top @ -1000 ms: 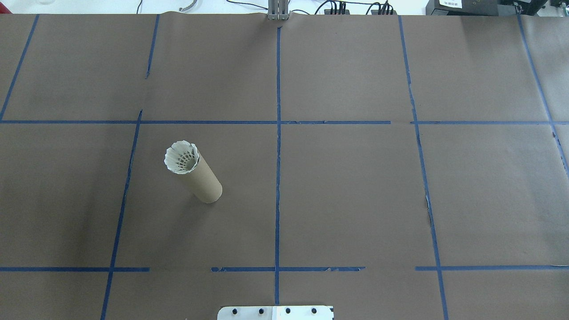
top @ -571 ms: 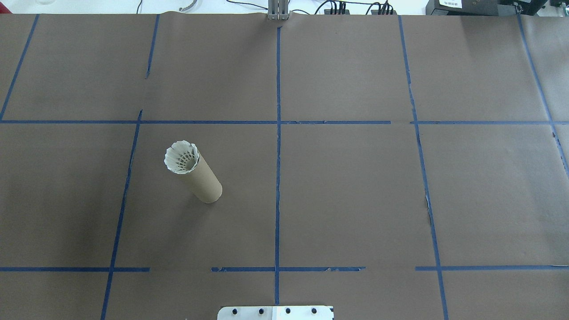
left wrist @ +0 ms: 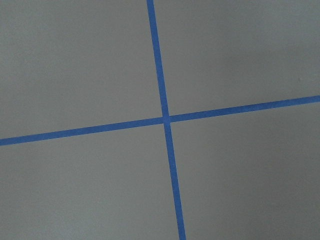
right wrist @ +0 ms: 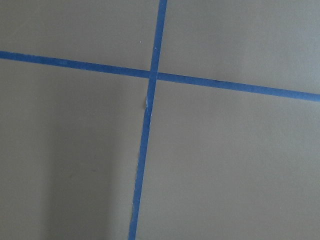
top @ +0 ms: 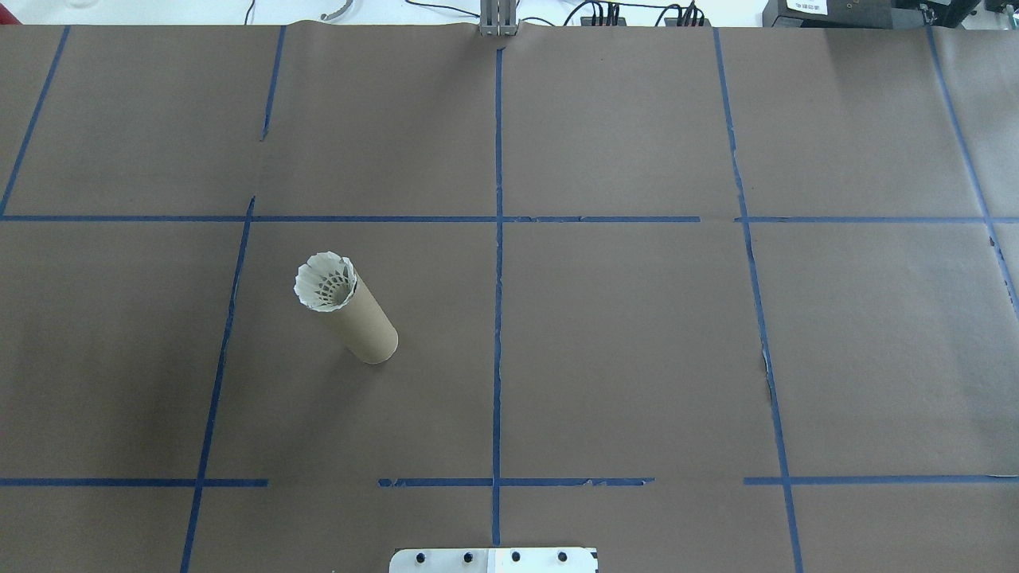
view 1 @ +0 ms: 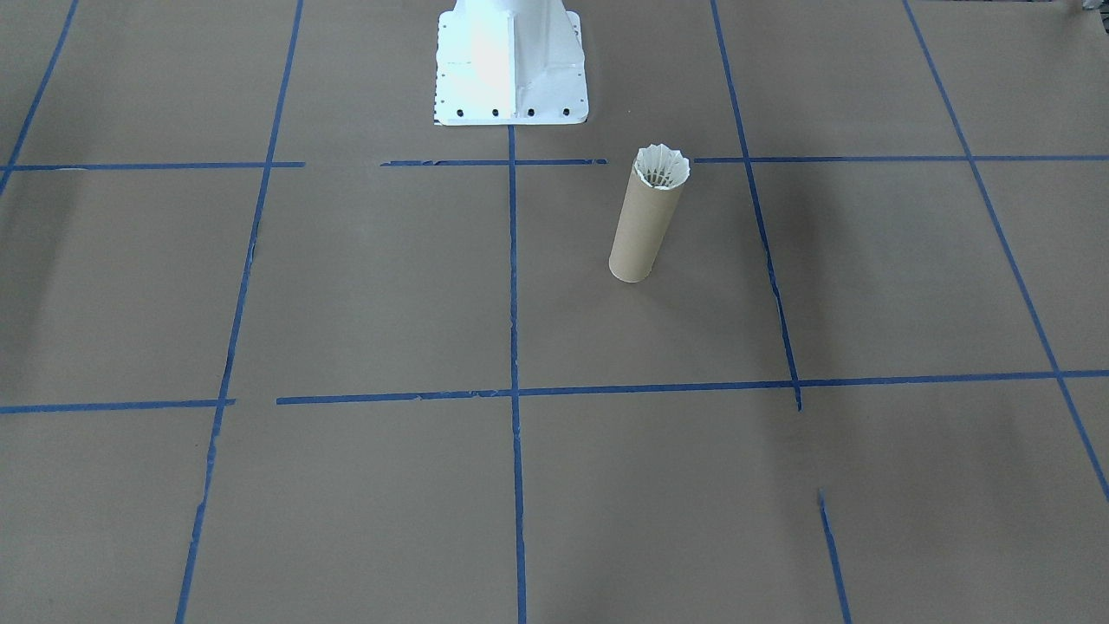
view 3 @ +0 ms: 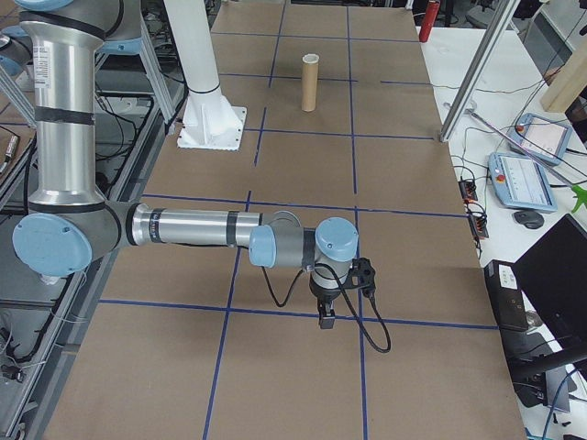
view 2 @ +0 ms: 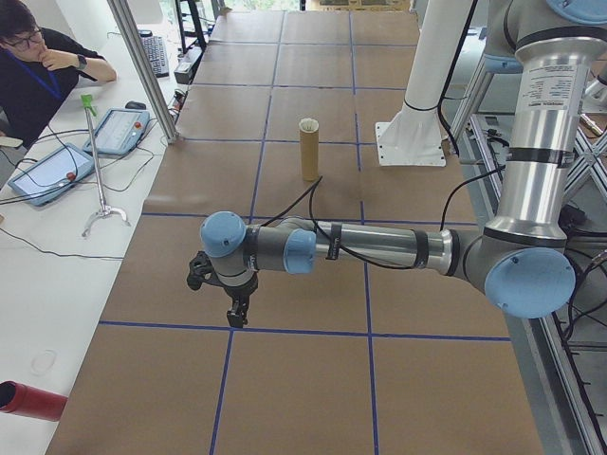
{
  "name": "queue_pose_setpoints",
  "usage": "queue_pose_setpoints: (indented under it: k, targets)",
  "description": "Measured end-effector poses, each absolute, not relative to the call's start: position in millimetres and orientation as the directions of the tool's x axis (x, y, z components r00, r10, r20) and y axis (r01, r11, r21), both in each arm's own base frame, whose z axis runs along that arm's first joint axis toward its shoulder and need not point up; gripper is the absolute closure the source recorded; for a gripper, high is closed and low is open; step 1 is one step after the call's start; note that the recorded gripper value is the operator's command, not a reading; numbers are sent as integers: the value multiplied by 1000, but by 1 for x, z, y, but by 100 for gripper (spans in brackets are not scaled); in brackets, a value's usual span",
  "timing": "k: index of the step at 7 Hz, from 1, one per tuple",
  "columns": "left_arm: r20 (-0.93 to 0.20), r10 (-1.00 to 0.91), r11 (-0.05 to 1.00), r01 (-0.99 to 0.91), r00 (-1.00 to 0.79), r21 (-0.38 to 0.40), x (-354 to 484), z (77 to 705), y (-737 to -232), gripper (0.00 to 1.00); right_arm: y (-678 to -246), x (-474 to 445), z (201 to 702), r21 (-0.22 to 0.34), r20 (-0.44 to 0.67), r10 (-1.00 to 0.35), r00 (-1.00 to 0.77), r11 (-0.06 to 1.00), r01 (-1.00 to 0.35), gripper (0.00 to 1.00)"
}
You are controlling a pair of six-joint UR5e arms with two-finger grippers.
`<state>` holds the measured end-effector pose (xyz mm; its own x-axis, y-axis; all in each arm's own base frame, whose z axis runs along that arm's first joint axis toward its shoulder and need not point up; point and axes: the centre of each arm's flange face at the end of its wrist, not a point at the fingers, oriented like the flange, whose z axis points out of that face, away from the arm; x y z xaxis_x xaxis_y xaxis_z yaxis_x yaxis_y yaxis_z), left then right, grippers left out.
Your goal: Collect badminton balls into bucket
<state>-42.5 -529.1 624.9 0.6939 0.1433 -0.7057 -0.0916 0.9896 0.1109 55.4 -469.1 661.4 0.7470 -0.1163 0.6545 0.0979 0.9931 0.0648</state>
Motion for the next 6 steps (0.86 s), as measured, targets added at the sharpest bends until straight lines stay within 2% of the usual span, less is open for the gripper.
queue_pose_setpoints:
  k: [6]
  targets:
    - [-704, 141, 990, -92, 696, 107, -43, 627, -528, 0, -469, 55, 661, 64, 655, -116, 747, 993, 97, 0]
